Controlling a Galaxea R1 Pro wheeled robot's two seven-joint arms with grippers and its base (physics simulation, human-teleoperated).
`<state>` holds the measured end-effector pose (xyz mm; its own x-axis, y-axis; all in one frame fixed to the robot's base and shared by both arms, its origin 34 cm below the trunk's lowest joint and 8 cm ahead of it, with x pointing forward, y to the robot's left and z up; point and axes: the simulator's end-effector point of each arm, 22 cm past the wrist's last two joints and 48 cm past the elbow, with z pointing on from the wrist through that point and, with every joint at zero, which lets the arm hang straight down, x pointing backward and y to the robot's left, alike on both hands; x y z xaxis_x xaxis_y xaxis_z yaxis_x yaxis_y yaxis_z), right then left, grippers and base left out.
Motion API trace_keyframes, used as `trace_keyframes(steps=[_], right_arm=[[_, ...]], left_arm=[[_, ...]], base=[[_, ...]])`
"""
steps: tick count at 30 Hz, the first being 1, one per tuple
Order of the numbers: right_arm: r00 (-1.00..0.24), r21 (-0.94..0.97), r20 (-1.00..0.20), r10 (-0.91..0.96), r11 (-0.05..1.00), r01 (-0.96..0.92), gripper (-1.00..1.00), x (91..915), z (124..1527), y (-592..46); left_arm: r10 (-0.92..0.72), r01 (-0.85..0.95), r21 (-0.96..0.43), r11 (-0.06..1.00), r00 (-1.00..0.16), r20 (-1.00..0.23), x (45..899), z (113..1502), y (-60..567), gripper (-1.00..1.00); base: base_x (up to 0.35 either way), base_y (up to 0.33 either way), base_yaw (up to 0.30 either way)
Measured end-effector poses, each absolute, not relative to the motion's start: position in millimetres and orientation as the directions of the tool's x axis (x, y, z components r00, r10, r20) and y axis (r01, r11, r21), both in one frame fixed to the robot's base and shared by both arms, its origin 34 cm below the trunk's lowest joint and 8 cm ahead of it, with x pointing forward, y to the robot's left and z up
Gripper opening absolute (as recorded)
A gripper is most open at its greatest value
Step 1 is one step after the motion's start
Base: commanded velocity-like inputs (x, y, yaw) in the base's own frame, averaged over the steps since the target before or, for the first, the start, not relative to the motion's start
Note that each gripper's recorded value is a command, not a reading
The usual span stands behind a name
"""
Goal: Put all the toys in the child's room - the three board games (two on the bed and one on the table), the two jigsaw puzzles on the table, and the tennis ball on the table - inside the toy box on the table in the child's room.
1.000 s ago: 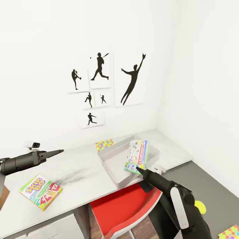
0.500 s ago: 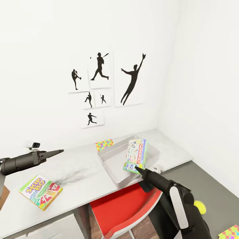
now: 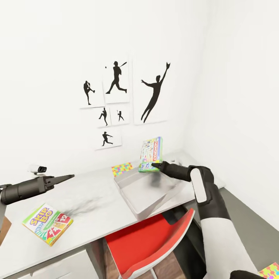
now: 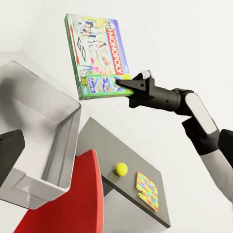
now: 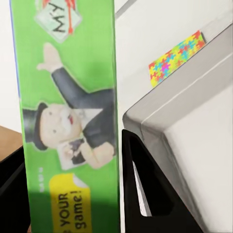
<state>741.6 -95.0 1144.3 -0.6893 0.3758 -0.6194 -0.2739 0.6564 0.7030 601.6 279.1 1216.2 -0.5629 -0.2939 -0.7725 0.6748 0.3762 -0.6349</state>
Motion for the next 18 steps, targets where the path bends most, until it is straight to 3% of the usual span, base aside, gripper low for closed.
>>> trace_keyframes(steps=[11,18], right_arm=[[-0.709,0.699,-0.602,0.367,0.671,-0.246,-1.0,760,1145,-91],[-0.689,0.691,-0.623,0.371,0.674,-0.262,-1.0,761,1156,-94]], left_arm=[[-0.304,0.672,-0.633,0.385,-0.555,-0.774,602,1218,285,1.0],[-0.305,0.672,-0.633,0.385,-0.555,-0.774,601,1219,286,1.0]], base=[[0.007,0.0,0.0],[0.22,-0.003,0.058]])
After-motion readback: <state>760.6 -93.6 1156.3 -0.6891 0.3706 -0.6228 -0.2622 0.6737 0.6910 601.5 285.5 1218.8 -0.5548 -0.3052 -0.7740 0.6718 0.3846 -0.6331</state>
